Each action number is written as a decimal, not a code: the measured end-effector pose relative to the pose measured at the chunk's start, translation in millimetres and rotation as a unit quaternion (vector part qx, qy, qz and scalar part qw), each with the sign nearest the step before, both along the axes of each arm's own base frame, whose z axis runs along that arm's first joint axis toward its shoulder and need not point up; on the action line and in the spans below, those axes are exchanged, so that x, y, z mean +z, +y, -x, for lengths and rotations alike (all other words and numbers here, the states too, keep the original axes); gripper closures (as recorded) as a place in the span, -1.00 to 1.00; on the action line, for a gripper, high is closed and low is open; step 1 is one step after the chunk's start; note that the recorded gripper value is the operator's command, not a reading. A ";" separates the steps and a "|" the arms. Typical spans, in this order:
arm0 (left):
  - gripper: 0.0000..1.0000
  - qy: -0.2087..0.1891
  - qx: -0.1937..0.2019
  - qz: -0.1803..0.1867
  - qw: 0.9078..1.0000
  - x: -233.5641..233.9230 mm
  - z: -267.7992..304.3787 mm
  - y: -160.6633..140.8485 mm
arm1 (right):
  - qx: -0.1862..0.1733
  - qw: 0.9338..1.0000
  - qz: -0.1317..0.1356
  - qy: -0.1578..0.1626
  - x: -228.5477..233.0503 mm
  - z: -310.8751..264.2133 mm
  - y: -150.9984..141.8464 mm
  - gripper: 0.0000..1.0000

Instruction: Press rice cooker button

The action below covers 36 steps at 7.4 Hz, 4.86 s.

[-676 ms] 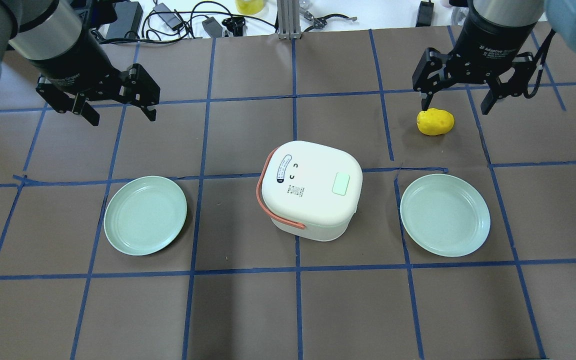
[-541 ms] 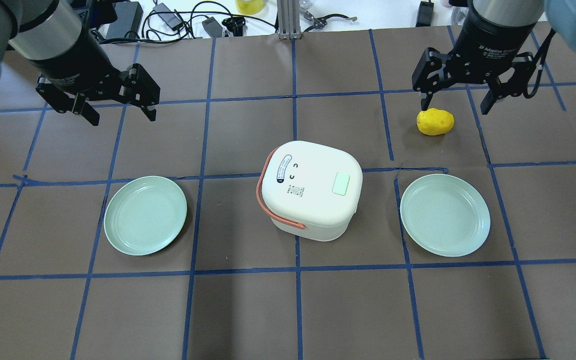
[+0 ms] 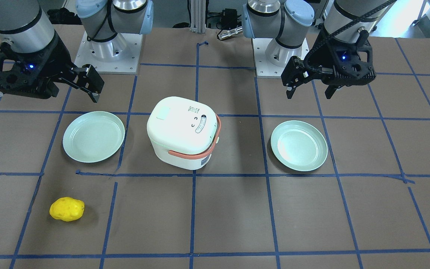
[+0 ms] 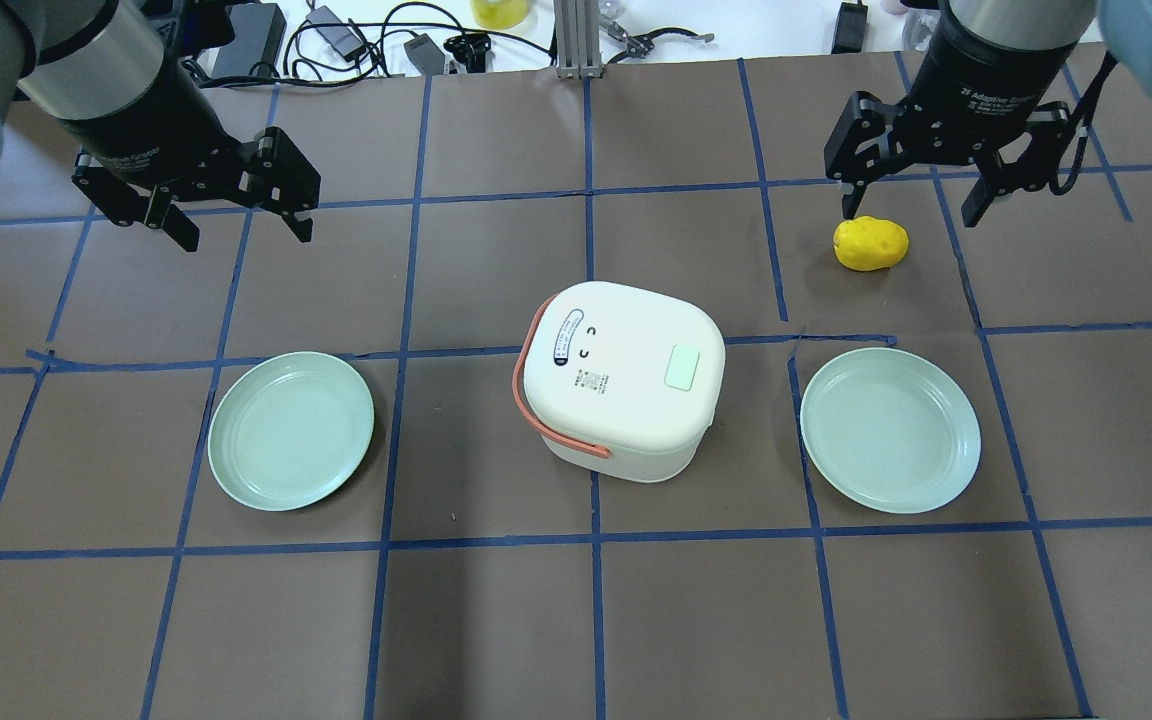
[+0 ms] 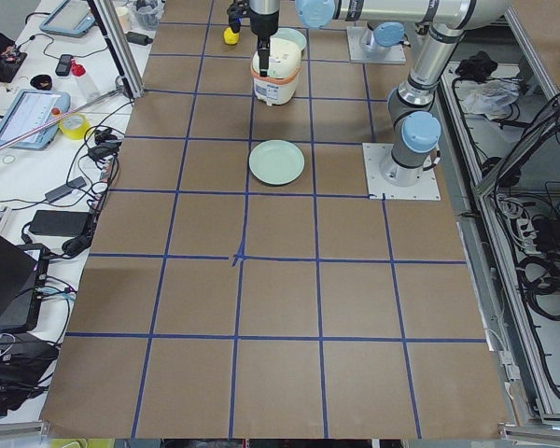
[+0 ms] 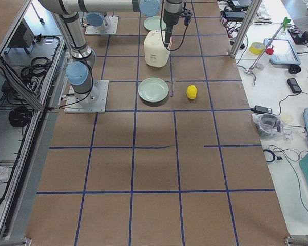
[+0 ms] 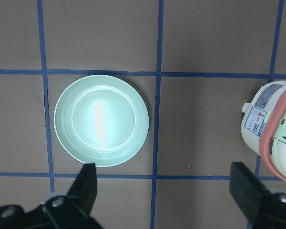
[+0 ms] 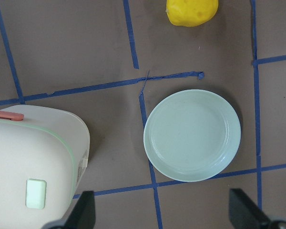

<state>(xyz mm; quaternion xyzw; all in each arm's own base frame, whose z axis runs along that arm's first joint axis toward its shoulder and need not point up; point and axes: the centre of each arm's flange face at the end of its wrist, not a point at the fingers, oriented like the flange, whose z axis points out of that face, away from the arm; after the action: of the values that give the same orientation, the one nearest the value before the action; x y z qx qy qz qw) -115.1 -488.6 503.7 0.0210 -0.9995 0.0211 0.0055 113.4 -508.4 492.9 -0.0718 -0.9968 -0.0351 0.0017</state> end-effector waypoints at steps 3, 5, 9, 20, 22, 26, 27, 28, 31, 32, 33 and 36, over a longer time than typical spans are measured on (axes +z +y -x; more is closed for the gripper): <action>-1.00 0.000 0.000 0.000 1.000 0.0 0.0 0.0 | 0.000 1.000 -0.001 -0.001 -1.6 -1.4 1.1 -1.00; -1.00 0.000 0.000 0.000 1.000 0.0 0.0 0.0 | -0.002 1.000 -0.001 -0.002 -1.2 -2.0 1.5 -1.00; -1.00 0.000 0.000 0.000 1.000 -0.2 0.0 0.0 | -0.008 1.000 -0.002 -0.023 -2.7 -12.1 2.9 1.00; -1.00 0.000 0.000 0.000 1.000 -0.3 0.0 0.1 | -0.040 0.995 -0.058 -0.071 -133.0 -135.9 36.6 1.00; -1.00 0.000 0.000 0.000 1.000 -0.1 0.0 0.0 | -0.040 0.995 -0.064 -0.070 -141.0 -136.8 37.5 1.00; -1.00 0.000 0.000 0.000 1.000 -0.1 0.0 0.0 | -0.053 0.996 -0.019 -0.072 -96.1 -139.3 20.1 -1.00; -1.00 0.000 0.000 0.000 1.000 0.0 0.0 0.0 | -0.054 0.996 0.008 -0.071 -62.8 -138.3 9.2 -1.00; -1.00 0.000 0.000 0.000 1.000 0.0 0.0 0.0 | -0.055 0.996 0.025 -0.067 -33.7 -133.7 1.0 -1.00; -1.00 0.000 0.000 0.000 1.000 -0.2 0.0 0.0 | -0.005 0.998 0.056 -0.020 0.8 -105.7 -13.4 -1.00; -1.00 0.000 0.000 0.000 1.000 -0.1 0.0 0.0 | -0.003 0.998 0.055 -0.014 1.9 -89.0 -18.9 -1.00; -1.00 0.000 0.000 0.000 1.000 0.0 0.0 0.0 | 0.006 0.999 0.050 -0.010 1.3 -68.6 -24.1 -1.00; -1.00 0.000 0.000 0.000 1.000 -0.1 0.0 0.0 | 0.027 0.999 0.029 -0.008 2.7 -5.9 -30.6 -1.00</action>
<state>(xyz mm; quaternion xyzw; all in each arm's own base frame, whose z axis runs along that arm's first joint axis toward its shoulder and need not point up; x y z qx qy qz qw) -115.1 -488.5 503.6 0.0210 -0.9995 0.0209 0.0055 119.3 -539.0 495.6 -0.0450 -0.9989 -0.0063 -0.0073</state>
